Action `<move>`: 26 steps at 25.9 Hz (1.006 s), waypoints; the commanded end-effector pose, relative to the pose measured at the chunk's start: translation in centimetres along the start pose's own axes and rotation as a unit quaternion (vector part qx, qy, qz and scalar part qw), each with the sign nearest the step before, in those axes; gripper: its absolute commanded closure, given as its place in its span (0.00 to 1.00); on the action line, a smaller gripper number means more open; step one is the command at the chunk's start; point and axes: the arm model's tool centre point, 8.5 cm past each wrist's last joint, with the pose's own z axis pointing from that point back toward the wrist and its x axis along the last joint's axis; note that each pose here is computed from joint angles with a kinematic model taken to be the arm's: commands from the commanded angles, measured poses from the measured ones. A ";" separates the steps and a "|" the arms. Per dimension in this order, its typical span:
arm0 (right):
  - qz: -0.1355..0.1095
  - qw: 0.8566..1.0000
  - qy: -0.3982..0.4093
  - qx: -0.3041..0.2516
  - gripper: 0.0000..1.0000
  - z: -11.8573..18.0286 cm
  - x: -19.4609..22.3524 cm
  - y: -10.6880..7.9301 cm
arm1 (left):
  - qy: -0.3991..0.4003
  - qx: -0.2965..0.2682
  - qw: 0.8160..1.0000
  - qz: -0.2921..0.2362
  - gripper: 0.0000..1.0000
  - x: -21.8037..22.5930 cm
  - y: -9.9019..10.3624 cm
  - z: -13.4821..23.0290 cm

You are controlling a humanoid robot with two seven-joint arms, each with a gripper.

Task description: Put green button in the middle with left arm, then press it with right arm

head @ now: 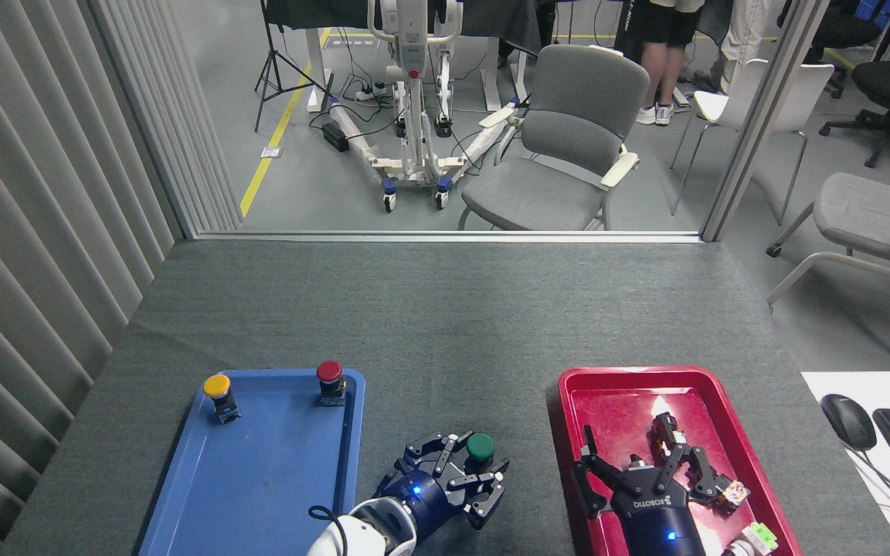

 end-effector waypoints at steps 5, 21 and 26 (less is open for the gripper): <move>-0.007 1.000 -0.029 0.006 0.29 -0.4 1.0 0.3 | 0.024 0.074 0.997 0.001 0.00 -1.9 3.9 4.4; -0.014 0.985 -0.168 0.035 1.00 -2.7 10.5 1.9 | 0.353 0.087 0.930 0.052 0.01 -18.5 1.3 22.1; -0.012 0.981 -0.184 0.067 1.00 -2.6 11.9 3.9 | 0.355 0.084 0.929 0.053 0.01 -18.4 1.0 22.2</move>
